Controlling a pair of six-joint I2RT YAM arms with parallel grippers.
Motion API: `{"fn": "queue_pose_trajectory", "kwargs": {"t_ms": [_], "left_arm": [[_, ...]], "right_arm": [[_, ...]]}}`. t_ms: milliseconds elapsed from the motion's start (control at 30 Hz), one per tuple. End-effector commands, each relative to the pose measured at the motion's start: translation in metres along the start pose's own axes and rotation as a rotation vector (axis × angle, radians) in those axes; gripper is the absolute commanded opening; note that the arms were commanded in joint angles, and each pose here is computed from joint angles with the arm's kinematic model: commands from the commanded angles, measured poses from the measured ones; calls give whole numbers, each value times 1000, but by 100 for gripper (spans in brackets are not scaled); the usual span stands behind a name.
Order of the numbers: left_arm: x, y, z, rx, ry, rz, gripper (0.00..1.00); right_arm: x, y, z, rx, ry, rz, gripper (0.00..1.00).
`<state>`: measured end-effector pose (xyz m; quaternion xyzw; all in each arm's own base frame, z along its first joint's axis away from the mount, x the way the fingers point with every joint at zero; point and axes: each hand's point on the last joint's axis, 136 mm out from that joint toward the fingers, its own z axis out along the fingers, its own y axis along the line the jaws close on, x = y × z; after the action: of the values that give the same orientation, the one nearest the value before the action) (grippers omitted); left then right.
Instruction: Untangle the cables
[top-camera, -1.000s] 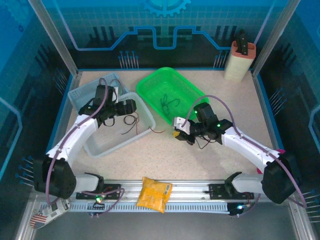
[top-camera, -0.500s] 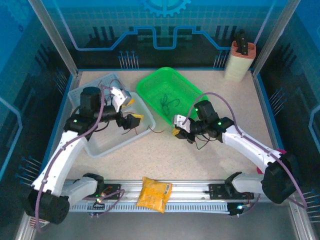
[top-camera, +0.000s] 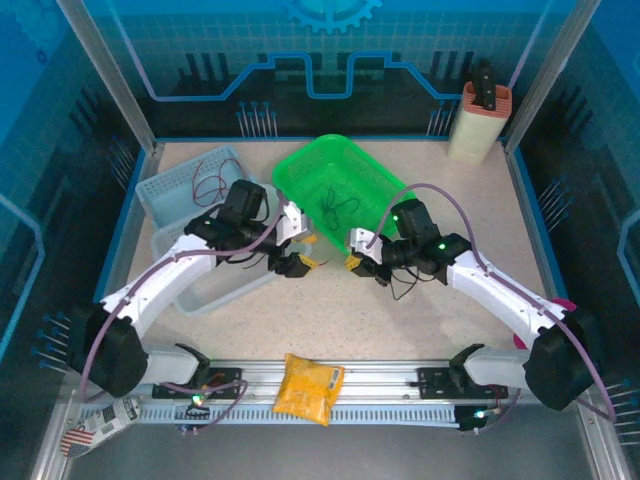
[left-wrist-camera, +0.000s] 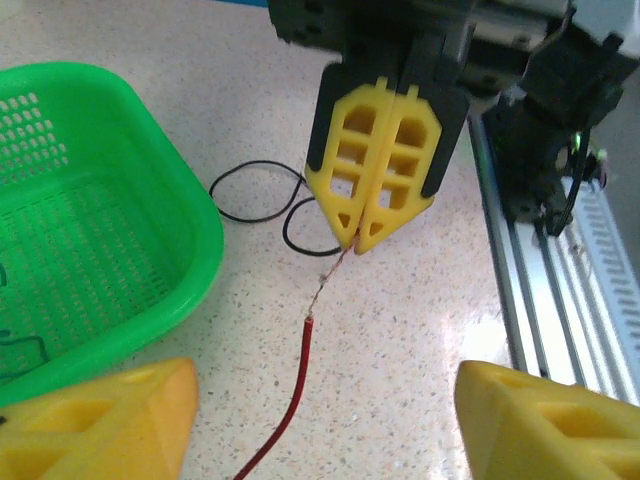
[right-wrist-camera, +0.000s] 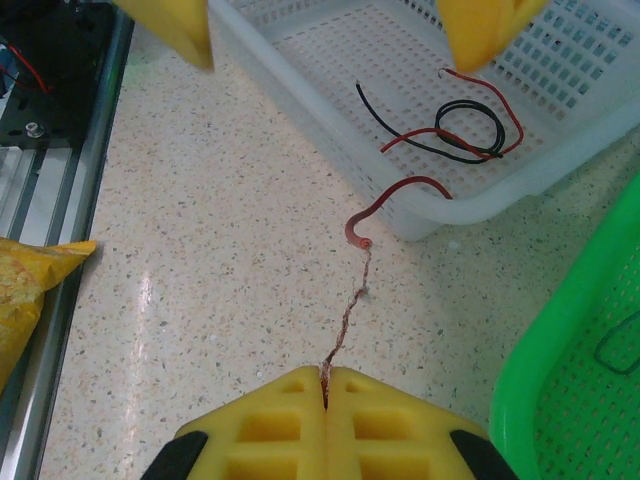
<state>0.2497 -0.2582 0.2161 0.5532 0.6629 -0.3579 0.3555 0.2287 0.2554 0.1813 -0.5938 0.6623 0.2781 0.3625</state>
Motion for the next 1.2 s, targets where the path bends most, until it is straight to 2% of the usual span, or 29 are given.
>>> {"fn": "queue_pose_trajectory", "kwargs": {"t_ms": [0,200,333,533,767,833,967,1167], "left_arm": [[4,-1,14,36,21,88,66],[9,8,38,26,49,121,59],[6,4,44,50,44,150,58],[8,6,48,41,53,165,51],[4,3,53,62,38,160,37],[0,2,52,75,33,146,29],[-3,-2,50,99,31,137,2],[5,-10,47,134,76,145,0]], "right_arm": [[-14,3,-11,-12,-36,1,0],[-13,6,-14,-6,-38,13,0],[-12,6,-14,-7,-30,17,0],[-14,7,-14,-11,-36,17,0],[-13,7,-14,-11,-32,17,0],[-13,6,-14,-11,-28,18,0],[-12,7,-15,-8,-28,20,0],[-13,1,-16,30,-42,25,0]]}}
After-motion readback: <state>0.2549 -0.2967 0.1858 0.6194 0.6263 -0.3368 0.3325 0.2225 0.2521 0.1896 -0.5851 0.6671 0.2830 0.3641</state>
